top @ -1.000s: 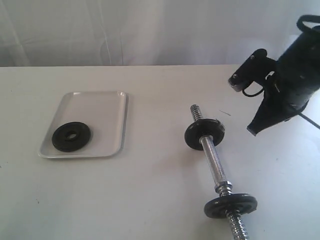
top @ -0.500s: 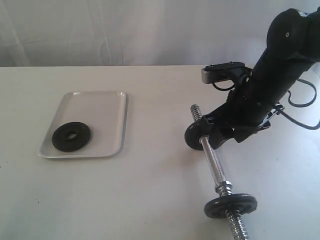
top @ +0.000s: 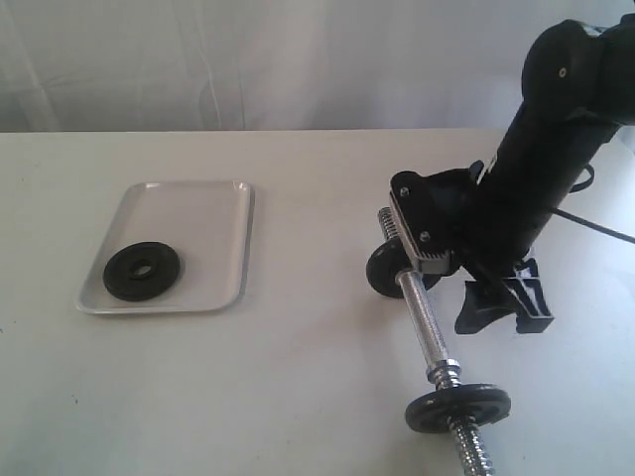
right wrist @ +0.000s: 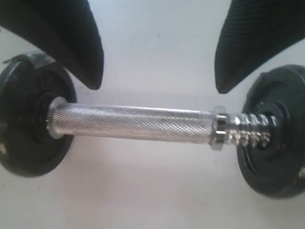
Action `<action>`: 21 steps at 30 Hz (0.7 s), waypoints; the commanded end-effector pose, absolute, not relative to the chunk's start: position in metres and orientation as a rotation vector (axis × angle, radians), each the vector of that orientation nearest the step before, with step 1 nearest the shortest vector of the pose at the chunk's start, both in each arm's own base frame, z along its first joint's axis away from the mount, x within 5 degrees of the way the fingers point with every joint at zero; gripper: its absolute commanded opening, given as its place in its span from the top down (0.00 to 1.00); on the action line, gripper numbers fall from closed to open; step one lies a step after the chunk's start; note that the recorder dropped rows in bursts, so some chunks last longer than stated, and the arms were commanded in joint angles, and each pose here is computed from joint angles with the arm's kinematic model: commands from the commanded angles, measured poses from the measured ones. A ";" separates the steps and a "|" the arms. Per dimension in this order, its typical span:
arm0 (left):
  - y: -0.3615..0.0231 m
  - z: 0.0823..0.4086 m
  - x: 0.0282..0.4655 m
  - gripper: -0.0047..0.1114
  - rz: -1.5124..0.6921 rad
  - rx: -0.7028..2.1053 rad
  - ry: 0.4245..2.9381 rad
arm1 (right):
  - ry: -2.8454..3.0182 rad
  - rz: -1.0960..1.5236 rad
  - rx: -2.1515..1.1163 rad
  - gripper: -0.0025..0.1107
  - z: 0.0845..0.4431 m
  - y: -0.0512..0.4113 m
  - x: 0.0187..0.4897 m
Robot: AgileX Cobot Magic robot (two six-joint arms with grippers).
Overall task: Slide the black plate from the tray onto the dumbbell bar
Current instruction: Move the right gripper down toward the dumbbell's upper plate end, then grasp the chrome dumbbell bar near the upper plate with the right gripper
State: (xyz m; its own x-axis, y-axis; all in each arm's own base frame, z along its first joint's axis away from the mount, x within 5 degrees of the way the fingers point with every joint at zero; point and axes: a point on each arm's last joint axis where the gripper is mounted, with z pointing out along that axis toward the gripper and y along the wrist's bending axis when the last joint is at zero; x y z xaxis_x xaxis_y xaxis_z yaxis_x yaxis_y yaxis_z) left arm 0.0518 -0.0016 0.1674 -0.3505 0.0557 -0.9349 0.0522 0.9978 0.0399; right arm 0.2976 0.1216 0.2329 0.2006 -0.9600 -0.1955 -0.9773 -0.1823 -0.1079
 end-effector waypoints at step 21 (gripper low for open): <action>-0.002 0.166 0.052 0.96 -0.002 0.074 1.932 | 1.135 -0.184 -2.893 0.45 0.198 0.147 0.304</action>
